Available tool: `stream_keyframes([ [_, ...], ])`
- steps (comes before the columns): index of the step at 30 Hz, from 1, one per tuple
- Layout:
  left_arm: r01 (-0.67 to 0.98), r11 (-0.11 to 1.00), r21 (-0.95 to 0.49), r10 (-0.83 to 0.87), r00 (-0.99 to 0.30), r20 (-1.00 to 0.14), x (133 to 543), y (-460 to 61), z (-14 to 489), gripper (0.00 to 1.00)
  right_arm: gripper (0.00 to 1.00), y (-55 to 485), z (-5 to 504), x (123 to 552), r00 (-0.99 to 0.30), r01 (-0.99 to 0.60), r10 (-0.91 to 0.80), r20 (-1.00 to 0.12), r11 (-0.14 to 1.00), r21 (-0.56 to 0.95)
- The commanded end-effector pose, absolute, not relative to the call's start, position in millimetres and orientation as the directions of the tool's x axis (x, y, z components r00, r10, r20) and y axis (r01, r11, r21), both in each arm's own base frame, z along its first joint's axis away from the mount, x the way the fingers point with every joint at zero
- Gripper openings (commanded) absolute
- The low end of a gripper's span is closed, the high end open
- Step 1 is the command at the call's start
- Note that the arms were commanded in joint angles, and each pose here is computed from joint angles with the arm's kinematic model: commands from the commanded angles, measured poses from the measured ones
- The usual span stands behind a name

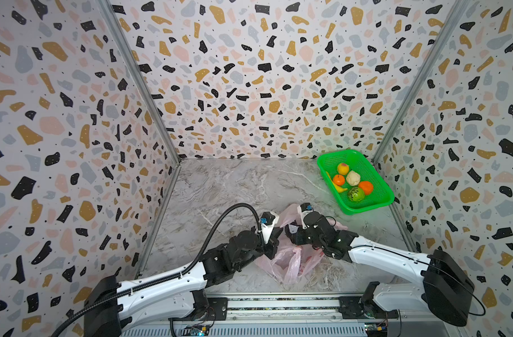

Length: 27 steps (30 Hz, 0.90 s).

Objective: Untie the knot of the plastic bag and take out the fruit
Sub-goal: Pick up the fruit from the plastic bag.

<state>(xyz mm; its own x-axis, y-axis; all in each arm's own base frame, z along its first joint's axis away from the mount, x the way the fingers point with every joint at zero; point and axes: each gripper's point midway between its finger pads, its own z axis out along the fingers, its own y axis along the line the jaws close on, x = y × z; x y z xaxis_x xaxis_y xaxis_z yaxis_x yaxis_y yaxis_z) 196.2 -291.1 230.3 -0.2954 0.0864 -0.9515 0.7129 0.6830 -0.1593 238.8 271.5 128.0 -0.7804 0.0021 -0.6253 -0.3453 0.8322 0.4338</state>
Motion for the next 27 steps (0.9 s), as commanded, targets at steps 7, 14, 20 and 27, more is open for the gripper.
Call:
stream_keyframes([
  [7,0.701,0.698,-0.142,0.028,-0.226,-0.974,198.1,-280.7,251.0,0.00,0.37,252.5,186.7,206.5,-0.787,-0.415,-0.036,-0.616,0.770,0.484],
  [14,0.703,0.704,-0.101,0.050,-0.191,-0.980,200.9,-281.9,255.5,0.00,0.37,237.5,227.3,200.9,-0.770,-0.413,-0.004,-0.638,0.765,0.494],
  [20,0.699,0.714,-0.037,0.090,-0.144,-0.985,205.9,-283.2,262.1,0.00,0.37,209.5,279.1,218.4,-0.703,-0.400,0.074,-0.708,0.782,0.478],
  [27,0.713,0.701,-0.027,0.106,-0.141,-0.984,204.1,-285.2,261.0,0.00,0.38,168.4,313.7,273.6,-0.608,-0.356,0.157,-0.778,0.823,0.444],
])
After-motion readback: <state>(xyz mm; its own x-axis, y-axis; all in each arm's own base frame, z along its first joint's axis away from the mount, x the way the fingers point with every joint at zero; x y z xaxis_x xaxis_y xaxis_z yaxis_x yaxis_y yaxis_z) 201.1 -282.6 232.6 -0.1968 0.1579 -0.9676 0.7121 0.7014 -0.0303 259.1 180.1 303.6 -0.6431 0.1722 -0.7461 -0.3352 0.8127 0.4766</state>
